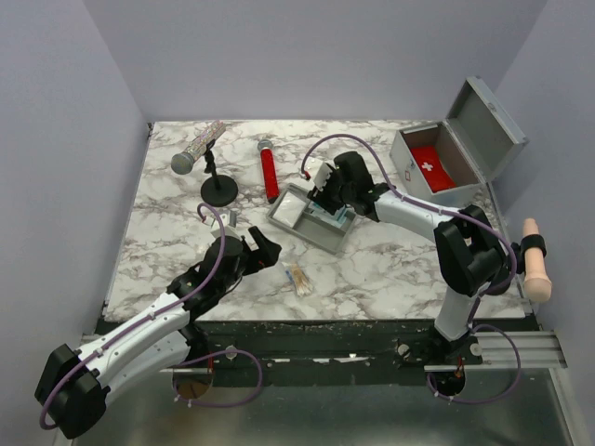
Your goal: Organize the medicine kit
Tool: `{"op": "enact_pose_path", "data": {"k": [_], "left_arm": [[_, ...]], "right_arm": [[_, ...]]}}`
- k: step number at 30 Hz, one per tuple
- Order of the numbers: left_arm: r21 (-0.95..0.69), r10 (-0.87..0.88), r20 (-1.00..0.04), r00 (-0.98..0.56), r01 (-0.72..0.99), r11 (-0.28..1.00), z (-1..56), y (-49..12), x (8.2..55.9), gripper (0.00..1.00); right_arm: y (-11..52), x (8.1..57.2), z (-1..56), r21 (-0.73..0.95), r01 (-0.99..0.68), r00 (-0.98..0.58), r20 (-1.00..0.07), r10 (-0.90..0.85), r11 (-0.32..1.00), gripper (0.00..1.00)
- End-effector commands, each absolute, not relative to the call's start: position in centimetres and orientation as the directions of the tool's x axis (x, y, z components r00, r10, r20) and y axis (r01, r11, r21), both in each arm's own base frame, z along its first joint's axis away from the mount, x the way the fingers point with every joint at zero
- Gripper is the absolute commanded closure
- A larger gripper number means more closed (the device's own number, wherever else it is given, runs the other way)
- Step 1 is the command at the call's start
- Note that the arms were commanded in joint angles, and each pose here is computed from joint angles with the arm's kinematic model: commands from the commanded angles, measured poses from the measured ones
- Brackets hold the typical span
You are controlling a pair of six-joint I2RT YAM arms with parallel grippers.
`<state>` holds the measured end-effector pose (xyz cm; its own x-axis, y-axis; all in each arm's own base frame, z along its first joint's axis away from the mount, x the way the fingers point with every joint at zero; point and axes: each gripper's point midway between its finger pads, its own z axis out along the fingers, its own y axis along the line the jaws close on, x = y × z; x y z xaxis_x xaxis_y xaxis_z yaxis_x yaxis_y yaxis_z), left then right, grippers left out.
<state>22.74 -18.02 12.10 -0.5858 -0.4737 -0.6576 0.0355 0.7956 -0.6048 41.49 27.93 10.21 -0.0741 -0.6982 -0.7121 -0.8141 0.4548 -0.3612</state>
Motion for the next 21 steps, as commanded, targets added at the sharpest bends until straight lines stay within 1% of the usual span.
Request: {"op": "enact_pose_path", "data": {"k": [1, 2, 5, 7, 8, 11, 13, 15, 16, 17, 19, 21], "left_arm": [[-0.586, -0.462, -0.667, -0.584, 0.030, 0.809, 11.7, -17.8, 22.8, 0.02], [-0.584, -0.460, -0.668, -0.584, 0.029, 0.811, 11.7, -17.8, 22.8, 0.02], [-0.588, -0.464, -0.668, -0.582, 0.030, 0.808, 11.8, -17.8, 22.9, 0.02], [-0.588, -0.464, -0.668, -0.582, 0.030, 0.808, 11.9, -17.8, 22.8, 0.02], [-0.588, -0.464, -0.668, -0.582, 0.030, 0.809, 11.9, -17.8, 22.8, 0.02], [-0.594, -0.476, -0.668, -0.572, 0.025, 0.804, 12.3, -17.6, 22.8, 0.02], [-0.591, -0.476, -0.671, -0.569, 0.022, 0.806, 12.5, -17.4, 22.7, 0.02], [-0.587, -0.479, -0.673, -0.564, 0.014, 0.809, 12.7, -17.1, 22.6, 0.02], [-0.588, -0.482, -0.673, -0.561, 0.012, 0.809, 12.8, -17.0, 22.6, 0.02], [-0.584, -0.485, -0.675, -0.556, 0.001, 0.812, 12.9, -16.6, 22.6, 0.02], [-0.584, -0.496, -0.677, -0.544, -0.012, 0.811, 13.2, -16.1, 22.4, 0.02], [-0.591, -0.522, -0.678, -0.517, -0.038, 0.806, 13.6, -15.4, 22.4, 0.02]], "right_arm": [[28.7, 42.2, 13.3, -0.360, -0.762, -0.063, -0.786, -0.615, 0.538, 0.19], [28.7, 42.3, 14.3, -0.361, -0.749, -0.059, -0.799, -0.598, 0.555, 0.07], [28.4, 42.9, 17.4, -0.332, -0.682, -0.069, -0.858, -0.509, 0.652, 0.06], [28.3, 42.7, 19.1, -0.291, -0.659, -0.086, -0.887, -0.453, 0.694, 0.06], [28.4, 42.4, 19.8, -0.250, -0.652, -0.106, -0.904, -0.413, 0.715, 0.07], [29.3, 39.5, 20.7, -0.108, -0.677, -0.175, -0.937, -0.302, 0.728, 0.18], [30.4, 36.8, 20.7, -0.055, -0.687, -0.211, -0.939, -0.271, 0.725, 0.20], [31.8, 33.9, 20.1, -0.016, -0.711, -0.263, -0.921, -0.287, 0.703, 0.20], [32.0, 32.2, 18.5, 0.001, -0.715, -0.334, -0.879, -0.341, 0.699, 0.20], [32.6, 30.6, 17.2, 0.004, -0.734, -0.369, -0.842, -0.394, 0.679, 0.19], [33.3, 27.1, 14.4, 0.063, -0.739, -0.461, -0.774, -0.434, 0.671, 0.16], [33.9, 24.5, 12.5, 0.132, -0.719, -0.535, -0.732, -0.421, 0.683, 0.13]]}}
